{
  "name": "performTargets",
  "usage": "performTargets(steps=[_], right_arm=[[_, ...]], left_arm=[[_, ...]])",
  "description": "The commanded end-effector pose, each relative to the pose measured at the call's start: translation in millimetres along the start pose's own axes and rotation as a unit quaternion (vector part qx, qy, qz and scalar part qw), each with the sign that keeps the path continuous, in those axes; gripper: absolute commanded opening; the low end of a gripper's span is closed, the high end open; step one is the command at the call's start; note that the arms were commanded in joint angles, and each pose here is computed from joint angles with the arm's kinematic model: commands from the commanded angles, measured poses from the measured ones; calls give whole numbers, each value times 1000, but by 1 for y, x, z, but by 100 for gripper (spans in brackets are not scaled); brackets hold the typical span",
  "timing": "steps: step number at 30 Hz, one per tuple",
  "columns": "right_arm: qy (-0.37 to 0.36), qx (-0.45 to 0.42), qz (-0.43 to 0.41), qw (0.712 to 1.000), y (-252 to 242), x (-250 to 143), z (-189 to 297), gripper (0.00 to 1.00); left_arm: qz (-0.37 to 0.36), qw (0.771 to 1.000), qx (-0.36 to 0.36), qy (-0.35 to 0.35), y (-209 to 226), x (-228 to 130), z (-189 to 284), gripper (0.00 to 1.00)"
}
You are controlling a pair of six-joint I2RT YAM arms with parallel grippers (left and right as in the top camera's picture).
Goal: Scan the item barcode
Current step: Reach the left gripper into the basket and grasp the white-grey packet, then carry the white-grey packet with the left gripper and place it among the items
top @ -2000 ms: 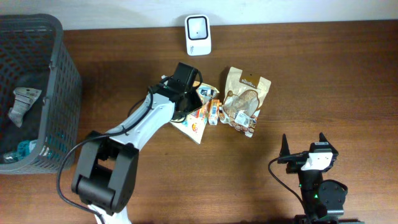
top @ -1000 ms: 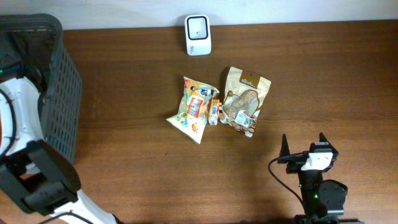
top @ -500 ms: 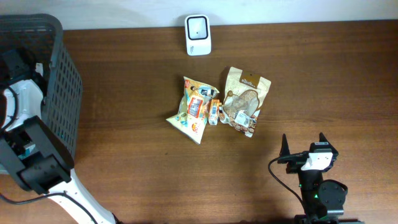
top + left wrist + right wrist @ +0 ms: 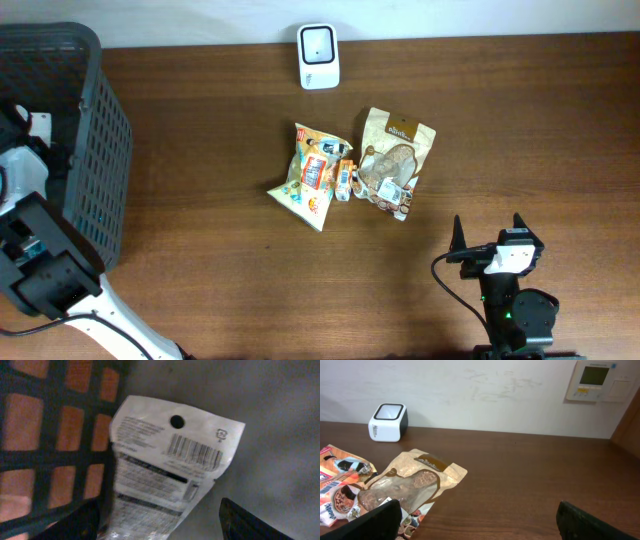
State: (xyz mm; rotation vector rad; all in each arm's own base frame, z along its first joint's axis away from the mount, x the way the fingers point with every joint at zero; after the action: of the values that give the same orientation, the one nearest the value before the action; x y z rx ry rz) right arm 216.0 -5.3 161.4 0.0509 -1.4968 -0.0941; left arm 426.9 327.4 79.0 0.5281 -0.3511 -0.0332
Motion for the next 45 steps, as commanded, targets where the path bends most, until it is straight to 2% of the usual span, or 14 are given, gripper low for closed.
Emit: performTargets(steps=[1, 4, 6, 12, 16, 21, 27, 30, 33, 36, 37, 39, 43, 45], right_arm=[[3, 0, 3, 1000, 0, -4, 0, 98], [3, 0, 3, 1000, 0, -4, 0, 98], [3, 0, 4, 1000, 0, -4, 0, 99], [3, 0, 3, 1000, 0, -4, 0, 98], [3, 0, 3, 1000, 0, -4, 0, 98], [3, 0, 3, 1000, 0, -4, 0, 98], [3, 0, 3, 1000, 0, -4, 0, 98], [3, 0, 3, 1000, 0, -4, 0, 98], [3, 0, 3, 1000, 0, -4, 0, 98], [3, 0, 3, 1000, 0, -4, 0, 98], [3, 0, 4, 1000, 0, -4, 0, 98], [3, 0, 3, 1000, 0, -4, 0, 98], [3, 0, 4, 1000, 0, -4, 0, 98], [3, 0, 4, 1000, 0, -4, 0, 99]], left_arm=[[-12, 1000, -16, 2, -16, -10, -14, 75], [-14, 1000, -21, 8, -23, -15, -24, 70], [-16, 999, -28, 17, -28, -20, -29, 57], [12, 999, -32, 27, -30, -23, -27, 0], [104, 994, -26, -11, -14, -4, -3, 0], [184, 969, -72, -151, 14, 49, 87, 0], [212, 895, -157, -360, 37, 94, 257, 0], [217, 822, -285, -442, 20, 99, 352, 0], [178, 759, -415, -468, -22, 100, 422, 0], [119, 732, -502, -446, -86, 106, 457, 0], [103, 732, -534, -411, -123, 108, 463, 0], [86, 762, -550, -329, -193, 108, 457, 0], [32, 851, -479, -214, -303, 97, 425, 0], [-1, 875, -447, -184, -345, 93, 409, 0]])
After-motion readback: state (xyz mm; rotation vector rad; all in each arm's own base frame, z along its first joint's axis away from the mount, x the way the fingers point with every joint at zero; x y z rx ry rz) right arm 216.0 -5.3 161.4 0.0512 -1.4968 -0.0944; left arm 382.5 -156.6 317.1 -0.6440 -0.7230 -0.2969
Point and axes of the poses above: each gripper's point midway between its finger pads, its own z axis back along the fingers, its own y axis along the line the jaws close on, x = y × z, the point moved 3 cm from there along z, back along the fingers, and after that the axes turned 9 degrees about -z, right-handed, at the moved point
